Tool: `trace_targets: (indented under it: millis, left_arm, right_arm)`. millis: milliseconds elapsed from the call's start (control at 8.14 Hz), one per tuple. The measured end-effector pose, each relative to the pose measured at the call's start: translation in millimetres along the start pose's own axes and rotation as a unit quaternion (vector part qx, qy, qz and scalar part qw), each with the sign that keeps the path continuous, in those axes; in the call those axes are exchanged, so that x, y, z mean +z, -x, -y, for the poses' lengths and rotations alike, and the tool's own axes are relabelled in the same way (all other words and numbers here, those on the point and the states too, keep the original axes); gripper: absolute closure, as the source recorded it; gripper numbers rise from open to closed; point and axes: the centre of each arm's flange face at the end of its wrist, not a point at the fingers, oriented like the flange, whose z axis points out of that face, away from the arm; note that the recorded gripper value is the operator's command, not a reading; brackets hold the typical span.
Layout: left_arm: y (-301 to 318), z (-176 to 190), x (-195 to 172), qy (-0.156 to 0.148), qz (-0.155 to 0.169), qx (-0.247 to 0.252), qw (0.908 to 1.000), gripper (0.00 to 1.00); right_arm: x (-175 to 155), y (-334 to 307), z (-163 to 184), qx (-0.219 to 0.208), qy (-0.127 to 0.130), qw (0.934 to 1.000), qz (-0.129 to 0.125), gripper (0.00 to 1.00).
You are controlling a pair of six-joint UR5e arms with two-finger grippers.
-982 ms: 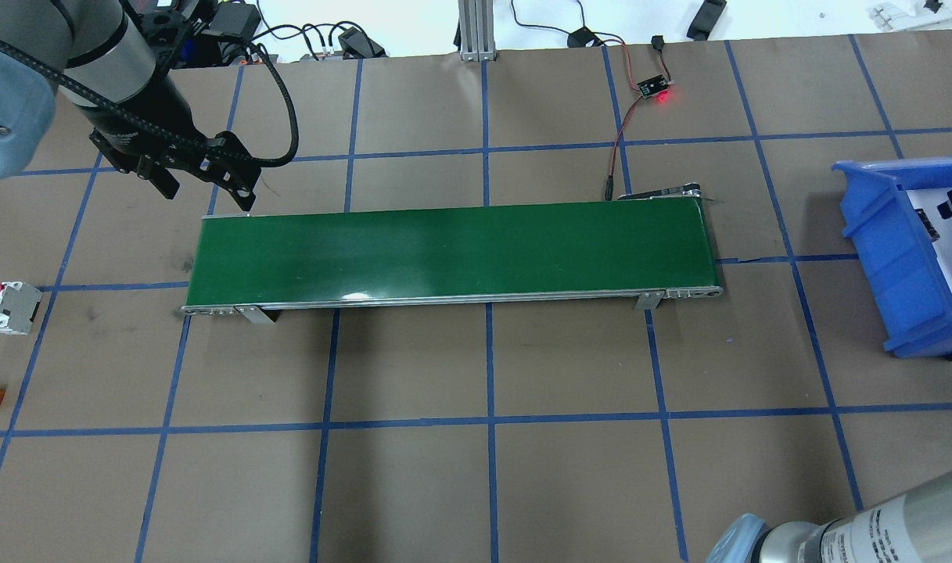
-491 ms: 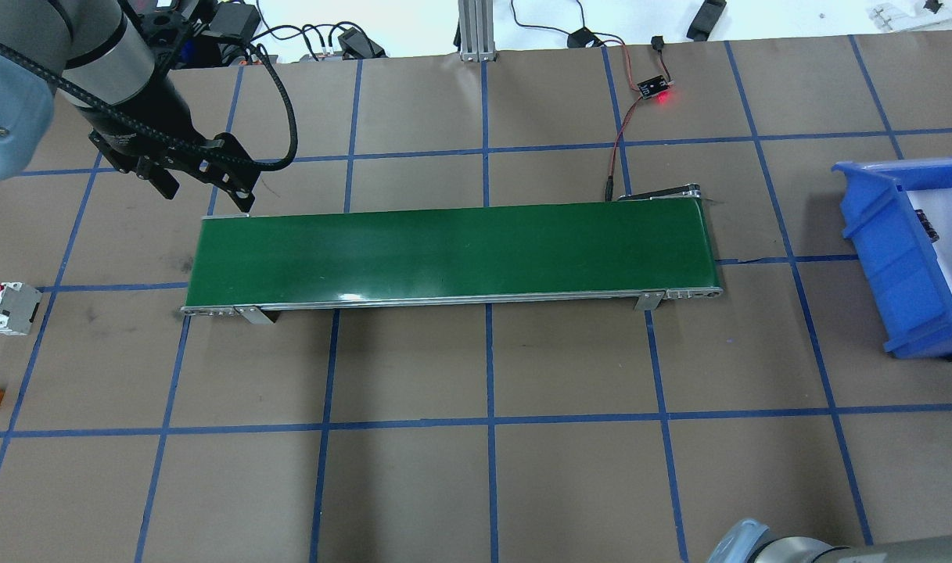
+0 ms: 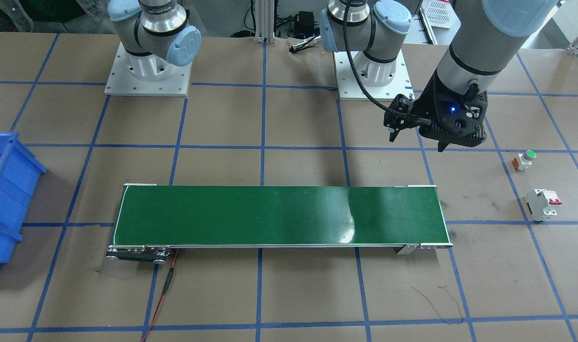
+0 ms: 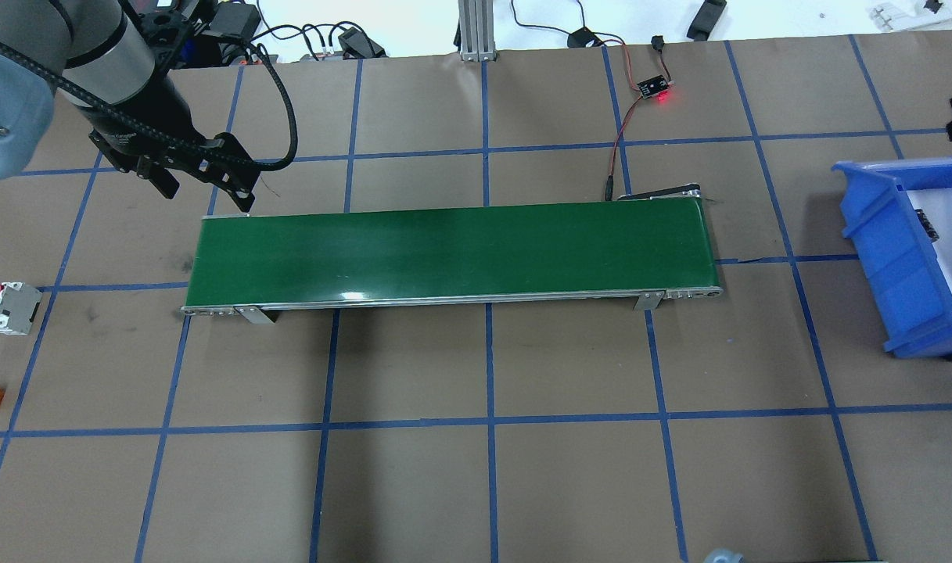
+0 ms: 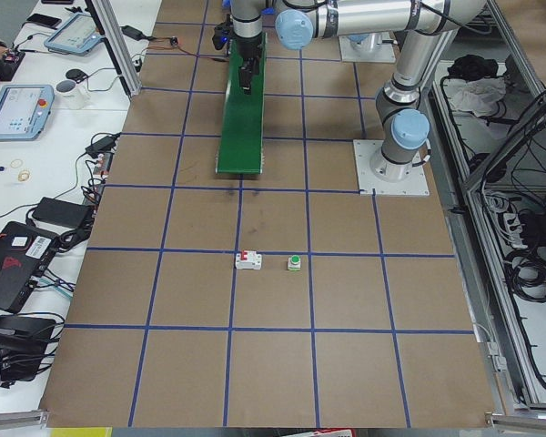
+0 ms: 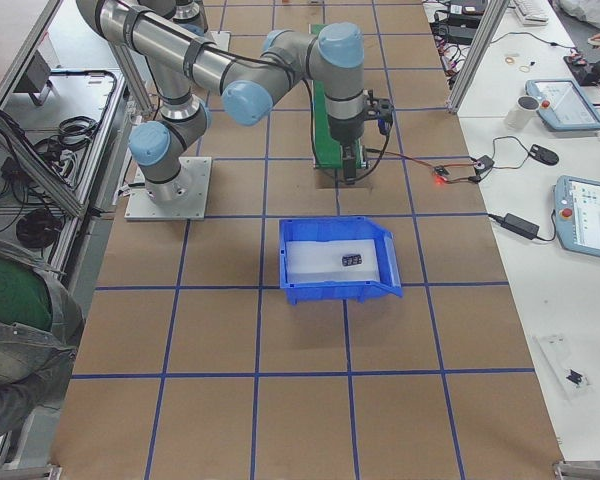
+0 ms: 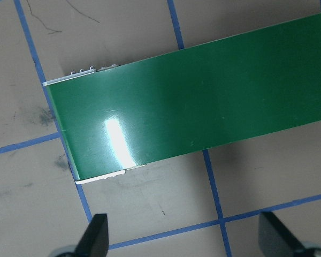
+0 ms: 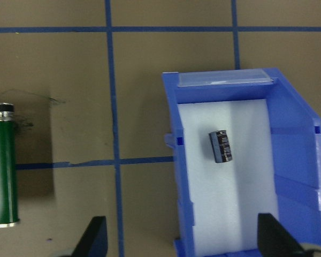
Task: Move capacitor from left to right
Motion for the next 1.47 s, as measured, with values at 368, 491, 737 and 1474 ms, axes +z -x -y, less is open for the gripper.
trace_targets:
  millis: [368,491,737,1474]
  left_arm:
    - [0,0,0,0.0,0.0,0.001,1.0,0.0]
    - [0,0,0,0.0,0.0,0.001,1.0,0.0]
    - [0,0,0,0.0,0.0,0.0,1.0,0.0]
    - [0,0,1,0.001,0.0,0.0,1.0,0.0]
  right_arm:
    - [-17,122,18,-0.002,-0.009,0.9998,0.015,0.0]
    - [-21,152,18,-0.007,-0.011,0.9997,0.02,0.0]
    - [-29,207,14,-0.008,-0.014,0.9994,0.03,0.0]
    - [-23,308,-12,0.009,0.028,0.9981,0.055,0.0]
